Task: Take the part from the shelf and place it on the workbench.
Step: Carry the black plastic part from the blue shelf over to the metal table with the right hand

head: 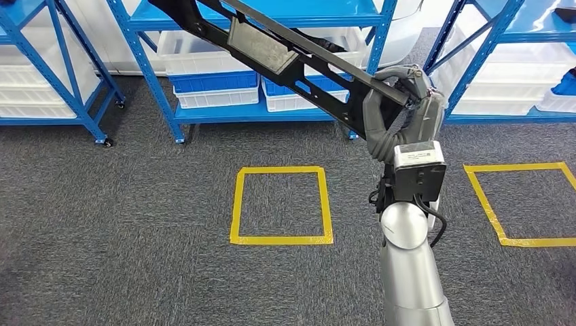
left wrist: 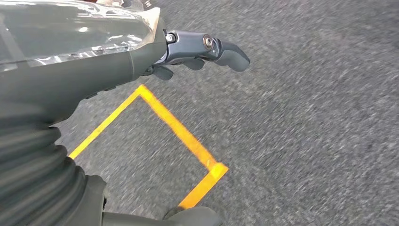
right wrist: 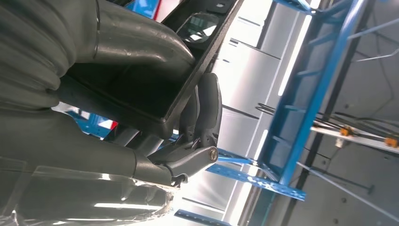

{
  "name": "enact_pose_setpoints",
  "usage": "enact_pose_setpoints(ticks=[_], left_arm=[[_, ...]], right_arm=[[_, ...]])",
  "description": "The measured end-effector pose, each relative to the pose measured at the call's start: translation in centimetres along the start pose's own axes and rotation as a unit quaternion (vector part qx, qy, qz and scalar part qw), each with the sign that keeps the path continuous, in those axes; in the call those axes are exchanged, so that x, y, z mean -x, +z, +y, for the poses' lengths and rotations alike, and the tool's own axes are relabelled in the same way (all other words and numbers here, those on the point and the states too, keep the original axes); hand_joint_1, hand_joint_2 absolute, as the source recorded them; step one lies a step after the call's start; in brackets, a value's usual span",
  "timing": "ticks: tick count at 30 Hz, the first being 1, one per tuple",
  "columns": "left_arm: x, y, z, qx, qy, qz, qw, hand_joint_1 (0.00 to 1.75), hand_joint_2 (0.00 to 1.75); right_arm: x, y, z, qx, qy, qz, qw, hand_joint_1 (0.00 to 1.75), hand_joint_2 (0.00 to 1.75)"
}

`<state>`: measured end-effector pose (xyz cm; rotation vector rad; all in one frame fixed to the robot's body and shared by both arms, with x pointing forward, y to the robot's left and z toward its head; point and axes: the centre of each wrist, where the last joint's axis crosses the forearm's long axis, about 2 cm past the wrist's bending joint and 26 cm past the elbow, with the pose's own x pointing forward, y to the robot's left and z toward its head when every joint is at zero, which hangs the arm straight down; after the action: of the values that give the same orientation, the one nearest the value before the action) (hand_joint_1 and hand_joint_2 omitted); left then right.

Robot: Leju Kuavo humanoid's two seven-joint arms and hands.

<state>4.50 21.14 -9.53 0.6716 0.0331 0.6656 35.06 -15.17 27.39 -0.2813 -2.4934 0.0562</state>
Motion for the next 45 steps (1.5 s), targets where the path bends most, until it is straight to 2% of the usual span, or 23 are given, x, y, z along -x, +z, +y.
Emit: enact_pose_setpoints(ticks=[22,26,35,45], left_arm=[[0.7,0.3,-0.1,0.001,-0.002,-0.006,1.000,0.00,1.75],[0.6,0.2,0.0,0.001,0.003,-0.018,1.000,0.00,1.75],[0.1,-0.2,-0.2,0.031,0.019,-0.077,0.996,0.00,1.75],[-1.6,-2.1,1.0,0.055,0.062,-0.085,0.993,0.00,1.75]], right_arm=[[1.0,-1.1,0.5,-0.008,0.001,0.006,1.000,1.75,1.75],[1.2,-1.0,0.4,-0.007,0.004,0.009,1.000,1.75,1.75],[1.7,-0.1,-1.6,0.017,0.038,0.012,0.999,1.75,1.75],[2.0,1.4,-3.1,0.017,0.080,0.026,0.996,1.75,1.75]])
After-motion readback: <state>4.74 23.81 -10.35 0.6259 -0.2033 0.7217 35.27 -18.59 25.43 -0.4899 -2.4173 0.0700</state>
